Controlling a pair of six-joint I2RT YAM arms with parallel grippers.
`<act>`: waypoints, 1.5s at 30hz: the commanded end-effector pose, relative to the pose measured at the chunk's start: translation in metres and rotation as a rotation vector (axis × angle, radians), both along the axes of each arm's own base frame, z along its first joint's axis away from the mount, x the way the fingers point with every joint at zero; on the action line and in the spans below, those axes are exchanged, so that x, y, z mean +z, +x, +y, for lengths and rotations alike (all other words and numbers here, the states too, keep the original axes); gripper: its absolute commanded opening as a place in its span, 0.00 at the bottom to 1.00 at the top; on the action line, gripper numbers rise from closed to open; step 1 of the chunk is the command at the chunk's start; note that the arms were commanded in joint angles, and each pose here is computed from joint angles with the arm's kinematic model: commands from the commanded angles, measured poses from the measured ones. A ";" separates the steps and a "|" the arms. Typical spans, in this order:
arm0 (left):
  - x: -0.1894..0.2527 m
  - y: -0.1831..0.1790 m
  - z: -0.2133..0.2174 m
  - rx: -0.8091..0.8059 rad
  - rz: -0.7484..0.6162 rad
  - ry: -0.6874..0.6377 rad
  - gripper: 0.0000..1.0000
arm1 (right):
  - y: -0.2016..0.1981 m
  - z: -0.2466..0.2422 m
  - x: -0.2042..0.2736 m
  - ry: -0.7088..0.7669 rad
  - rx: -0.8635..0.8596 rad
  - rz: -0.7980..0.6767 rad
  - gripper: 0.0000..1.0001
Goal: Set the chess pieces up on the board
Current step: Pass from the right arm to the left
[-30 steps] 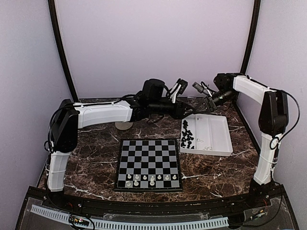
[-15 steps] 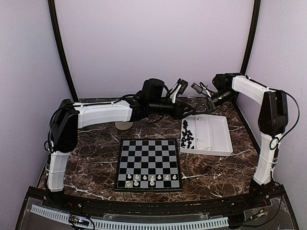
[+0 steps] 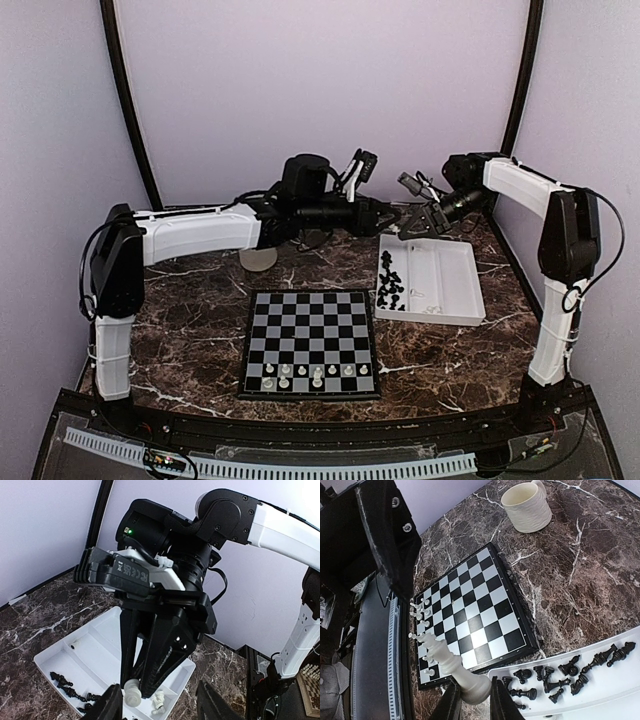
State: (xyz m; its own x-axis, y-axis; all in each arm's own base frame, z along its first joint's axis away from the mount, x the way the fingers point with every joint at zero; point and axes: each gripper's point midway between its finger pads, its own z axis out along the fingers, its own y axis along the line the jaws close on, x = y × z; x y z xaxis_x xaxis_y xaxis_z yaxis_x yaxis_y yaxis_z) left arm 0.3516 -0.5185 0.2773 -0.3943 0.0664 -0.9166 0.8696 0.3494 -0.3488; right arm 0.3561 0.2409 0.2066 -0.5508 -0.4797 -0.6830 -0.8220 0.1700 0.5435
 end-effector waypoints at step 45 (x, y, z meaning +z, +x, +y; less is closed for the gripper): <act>-0.007 0.003 -0.012 -0.049 0.069 -0.017 0.09 | -0.013 0.013 0.031 0.047 0.030 -0.040 0.21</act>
State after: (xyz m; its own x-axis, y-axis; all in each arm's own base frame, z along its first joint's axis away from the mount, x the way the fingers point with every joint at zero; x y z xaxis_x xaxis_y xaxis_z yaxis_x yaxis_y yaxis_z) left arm 0.3604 -0.5292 0.2424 -0.4914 0.0989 -0.8653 0.8329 0.3438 -0.4337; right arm 0.3481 0.2496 0.2209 -0.5605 -0.4633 -0.6864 -0.8113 0.1411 0.5673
